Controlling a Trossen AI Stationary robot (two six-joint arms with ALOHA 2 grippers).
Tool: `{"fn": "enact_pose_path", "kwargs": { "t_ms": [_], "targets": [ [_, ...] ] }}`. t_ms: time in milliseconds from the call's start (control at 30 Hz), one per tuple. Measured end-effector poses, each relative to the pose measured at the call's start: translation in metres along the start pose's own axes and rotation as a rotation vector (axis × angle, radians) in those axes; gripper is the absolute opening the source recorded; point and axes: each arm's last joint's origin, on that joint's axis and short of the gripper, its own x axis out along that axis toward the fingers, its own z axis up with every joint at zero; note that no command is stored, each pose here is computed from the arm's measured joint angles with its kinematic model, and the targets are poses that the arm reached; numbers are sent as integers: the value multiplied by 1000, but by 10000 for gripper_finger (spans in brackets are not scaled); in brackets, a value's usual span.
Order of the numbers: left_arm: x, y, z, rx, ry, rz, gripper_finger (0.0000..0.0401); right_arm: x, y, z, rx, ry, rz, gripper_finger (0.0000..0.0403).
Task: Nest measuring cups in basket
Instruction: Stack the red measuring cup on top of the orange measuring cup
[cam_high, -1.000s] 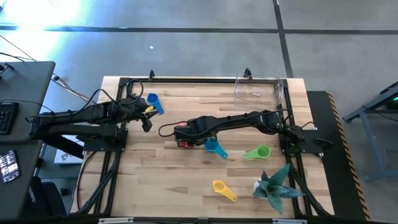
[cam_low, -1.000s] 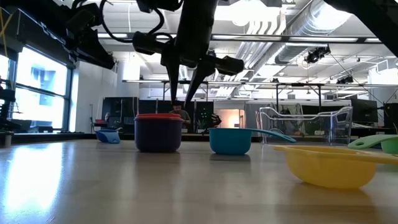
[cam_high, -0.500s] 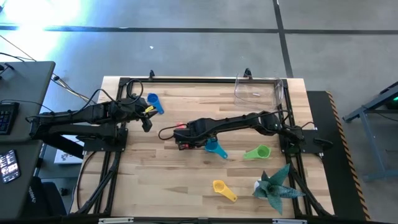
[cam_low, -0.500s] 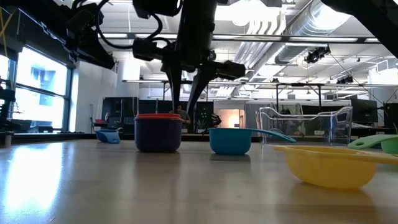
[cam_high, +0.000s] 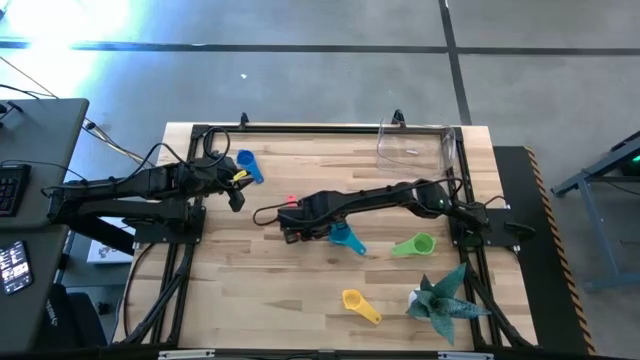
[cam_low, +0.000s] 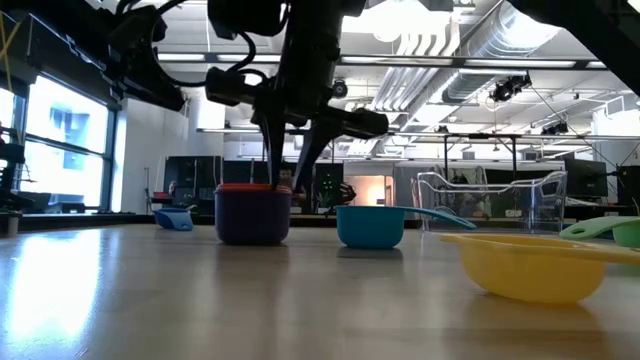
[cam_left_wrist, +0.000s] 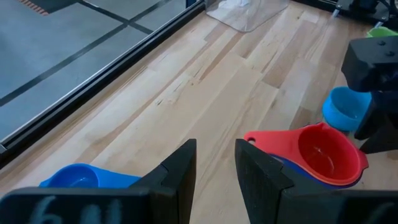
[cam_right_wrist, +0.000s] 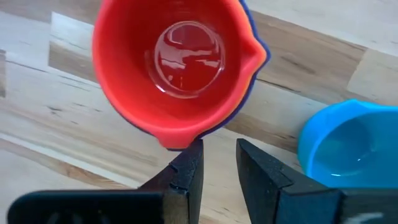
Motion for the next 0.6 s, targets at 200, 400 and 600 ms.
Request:
{"fn": "enact_pose_path", "kwargs": {
  "t_ms": [200, 400, 600],
  "targets": [
    [0, 0, 0, 0, 0, 1, 101, 0, -4, -1, -1, 27, -34, 87],
    [0, 0, 0, 0, 0, 1, 101, -15, -6, -2, -41, 26, -25, 87],
    [0, 0, 0, 1, 1, 1, 101, -23, -10, 2, -137, 25, -33, 87]
  ]
}}
